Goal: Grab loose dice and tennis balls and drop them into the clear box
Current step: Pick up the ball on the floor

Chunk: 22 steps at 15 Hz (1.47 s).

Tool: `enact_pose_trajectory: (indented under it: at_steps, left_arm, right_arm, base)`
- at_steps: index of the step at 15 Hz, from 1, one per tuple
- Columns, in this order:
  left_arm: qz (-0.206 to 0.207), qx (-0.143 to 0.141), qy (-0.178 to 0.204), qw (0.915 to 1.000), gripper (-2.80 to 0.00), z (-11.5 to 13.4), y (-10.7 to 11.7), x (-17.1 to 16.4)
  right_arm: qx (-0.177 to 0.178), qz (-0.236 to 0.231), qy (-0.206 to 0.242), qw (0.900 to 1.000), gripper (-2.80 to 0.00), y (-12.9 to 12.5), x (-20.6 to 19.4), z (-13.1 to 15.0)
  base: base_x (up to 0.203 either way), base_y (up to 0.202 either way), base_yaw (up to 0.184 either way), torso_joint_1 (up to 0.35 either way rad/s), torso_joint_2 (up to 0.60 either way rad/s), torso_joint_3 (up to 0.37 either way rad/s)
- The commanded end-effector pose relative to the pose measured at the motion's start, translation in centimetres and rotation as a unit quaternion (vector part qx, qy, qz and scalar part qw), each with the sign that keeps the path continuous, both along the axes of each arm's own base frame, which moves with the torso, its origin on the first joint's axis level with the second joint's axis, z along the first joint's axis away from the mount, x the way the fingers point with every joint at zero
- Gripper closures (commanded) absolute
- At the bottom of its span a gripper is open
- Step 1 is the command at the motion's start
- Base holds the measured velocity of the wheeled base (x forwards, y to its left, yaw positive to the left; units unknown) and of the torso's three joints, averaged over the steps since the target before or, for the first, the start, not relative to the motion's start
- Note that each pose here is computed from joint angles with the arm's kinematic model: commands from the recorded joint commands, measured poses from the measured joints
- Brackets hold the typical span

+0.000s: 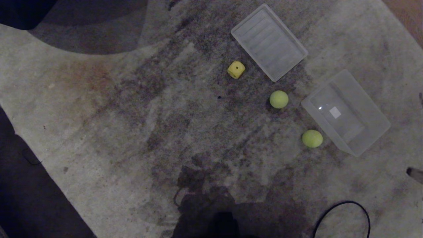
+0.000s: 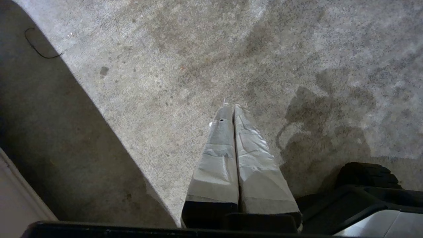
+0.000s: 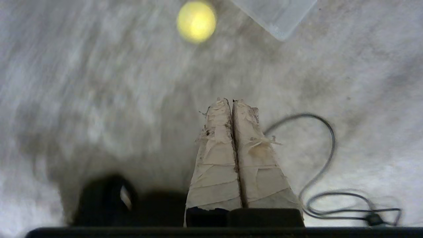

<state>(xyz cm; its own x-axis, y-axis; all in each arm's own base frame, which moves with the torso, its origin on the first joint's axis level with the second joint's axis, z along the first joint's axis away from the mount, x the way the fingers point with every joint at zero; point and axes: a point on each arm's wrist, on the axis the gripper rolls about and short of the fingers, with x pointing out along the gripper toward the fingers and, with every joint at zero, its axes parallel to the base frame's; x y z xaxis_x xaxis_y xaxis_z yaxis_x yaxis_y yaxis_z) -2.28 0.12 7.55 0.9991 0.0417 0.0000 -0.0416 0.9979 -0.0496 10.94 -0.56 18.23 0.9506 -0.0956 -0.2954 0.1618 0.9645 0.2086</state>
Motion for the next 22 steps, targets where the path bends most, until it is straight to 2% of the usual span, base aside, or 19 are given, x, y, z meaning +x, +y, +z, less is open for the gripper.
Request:
enact_pose_trajectory:
  at_steps: [1, 2, 4, 7, 8, 10, 13, 15, 19, 22]
  left_arm:
    - [0.001, -0.001, 0.002, 1.0, 0.0, 0.0, 0.0, 0.0]
    - [0.001, -0.001, 0.002, 1.0, 0.0, 0.0, 0.0, 0.0]
    - [0.0, -0.001, 0.002, 1.0, 0.0, 0.0, 0.0, 0.0]
    - [0.001, -0.001, 0.002, 1.0, 0.0, 0.0, 0.0, 0.0]
    - [0.0, -0.001, 0.002, 1.0, 0.0, 0.0, 0.0, 0.0]
    - [0.001, -0.001, 0.002, 1.0, 0.0, 0.0, 0.0, 0.0]
    - [0.0, -0.001, 0.002, 1.0, 0.0, 0.0, 0.0, 0.0]
    - [0.001, -0.001, 0.002, 1.0, 0.0, 0.0, 0.0, 0.0]
    - [0.001, -0.001, 0.002, 1.0, 0.0, 0.0, 0.0, 0.0]
    - [0.0, -0.001, 0.002, 1.0, 0.0, 0.0, 0.0, 0.0]
  right_arm:
    - [0.029, -0.013, 0.069, 0.997, 0.0, 0.3, 7.8, -2.8]
    - [0.04, -0.02, 0.075, 0.996, 0.0, 0.6, 9.6, -3.6]
    - [0.069, -0.03, 0.058, 0.995, 0.0, 1.6, 13.0, -4.8]
    - [0.113, -0.029, 0.04, 0.992, 0.0, 3.1, 16.0, -5.8]
    - [0.13, -0.03, 0.03, 0.991, -2.8, 3.3, 16.7, -5.8]
    - [0.153, -0.034, 0.024, 0.987, -2.8, 3.6, 18.6, -6.1]
    - [0.168, -0.054, 0.024, 0.984, -2.8, 3.5, 21.0, -7.1]
    - [0.195, -0.067, 0.02, 0.978, -2.8, 3.6, 23.0, -7.8]
    - [0.255, -0.092, 0.031, 0.962, -2.8, 3.3, 24.0, -9.3]
    - [0.266, -0.083, 0.041, 0.959, -2.8, 3.5, 24.6, -10.0]
  base:
    - [0.0, 0.0, 0.0, 0.0, 0.0, 0.0]
    - [0.0, 0.0, 0.0, 0.0, 0.0, 0.0]
    - [0.0, 0.0, 0.0, 0.0, 0.0, 0.0]
    - [0.0, 0.0, 0.0, 0.0, 0.0, 0.0]
    - [0.0, 0.0, 0.0, 0.0, 0.0, 0.0]
    - [0.0, 0.0, 0.0, 0.0, 0.0, 0.0]
    - [0.0, 0.0, 0.0, 0.0, 0.0, 0.0]
    - [0.0, 0.0, 0.0, 0.0, 0.0, 0.0]
    - [0.0, 0.0, 0.0, 0.0, 0.0, 0.0]
    - [0.0, 0.0, 0.0, 0.0, 0.0, 0.0]
